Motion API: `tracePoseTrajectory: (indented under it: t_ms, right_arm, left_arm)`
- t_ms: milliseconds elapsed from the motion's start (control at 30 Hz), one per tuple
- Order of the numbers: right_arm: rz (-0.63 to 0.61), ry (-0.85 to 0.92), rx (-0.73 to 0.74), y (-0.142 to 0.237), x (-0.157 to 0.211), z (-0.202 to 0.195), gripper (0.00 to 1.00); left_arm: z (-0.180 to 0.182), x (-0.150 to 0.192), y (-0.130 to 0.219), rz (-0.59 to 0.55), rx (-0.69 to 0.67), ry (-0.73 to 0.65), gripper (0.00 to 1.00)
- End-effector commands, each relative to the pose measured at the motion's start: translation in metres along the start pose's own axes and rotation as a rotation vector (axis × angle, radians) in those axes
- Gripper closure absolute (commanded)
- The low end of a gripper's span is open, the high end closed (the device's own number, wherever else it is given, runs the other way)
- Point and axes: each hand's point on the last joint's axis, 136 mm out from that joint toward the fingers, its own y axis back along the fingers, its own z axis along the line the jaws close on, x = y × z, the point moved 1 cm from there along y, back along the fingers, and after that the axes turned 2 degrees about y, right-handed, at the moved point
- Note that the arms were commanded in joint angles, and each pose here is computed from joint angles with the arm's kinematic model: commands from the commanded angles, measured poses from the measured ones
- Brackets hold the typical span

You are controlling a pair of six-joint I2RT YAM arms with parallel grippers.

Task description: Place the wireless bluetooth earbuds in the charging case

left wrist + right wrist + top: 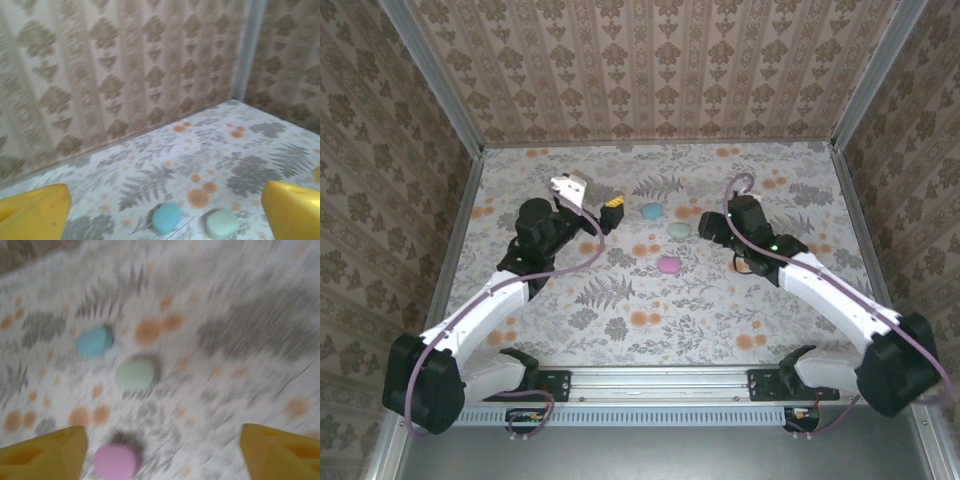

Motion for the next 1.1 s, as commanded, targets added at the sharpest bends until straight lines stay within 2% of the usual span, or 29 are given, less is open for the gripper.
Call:
tracePoseTrajectory:
  t_ms: [0,133,300,400,433,533,600,700,800,933,967,1033,1067]
  right_arm:
    - [-0.153,0.146,0.317,0.006,-0.018,-0.067,0.07]
    - [-0.155,0.161,0.417,-0.011,-0.016,-0.111,0.06]
    - [-0.122,0.264,0.281,-0.050,-0.013,-0.108,0.05]
    - [-0.188,0.337,0.198,-0.072,-0.013,-0.097,0.05]
    - [-0.138,0.368,0.177,-0.085,-0.002,-0.098,0.05]
    - [-0.091,0.422,0.129,-0.099,0.011,-0.093,0.08]
    - [-0.121,0.477,0.046,-0.095,0.013,-0.081,0.08]
    - [-0.244,0.529,-0.030,-0.084,0.015,-0.076,0.06]
    - [-0.299,0.456,-0.024,-0.076,0.011,-0.090,0.06]
    - [-0.316,0.356,-0.045,-0.083,0.018,-0.112,0.06]
    - [-0.377,0.341,-0.058,-0.086,0.013,-0.113,0.06]
    - [-0.302,0.288,0.045,-0.086,0.012,-0.130,0.06]
    - [-0.310,0.272,0.068,-0.091,0.007,-0.133,0.05]
  left_arm:
    - [0.055,0.027,0.010,0.081,-0.233,0.106,0.00]
    - [0.107,0.060,0.035,0.147,-0.446,0.165,0.00]
    - [0.165,0.098,0.074,0.245,-0.699,0.194,0.00]
    - [0.187,0.113,0.092,0.322,-0.794,0.176,0.00]
    - [0.193,0.117,0.096,0.337,-0.815,0.172,0.00]
    - [0.201,0.125,0.098,0.364,-0.818,0.131,0.00]
    - [0.206,0.133,0.096,0.387,-0.813,0.114,0.00]
    - [0.211,0.143,0.091,0.376,-0.792,0.109,0.00]
    - [0.218,0.145,0.087,0.292,-0.798,0.085,0.00]
    - [0.214,0.152,0.080,0.298,-0.746,0.067,0.00]
    - [0.212,0.157,0.079,0.292,-0.731,0.066,0.00]
    - [0.209,0.166,0.077,0.274,-0.708,0.053,0.00]
    - [0.207,0.171,0.076,0.260,-0.691,0.045,0.00]
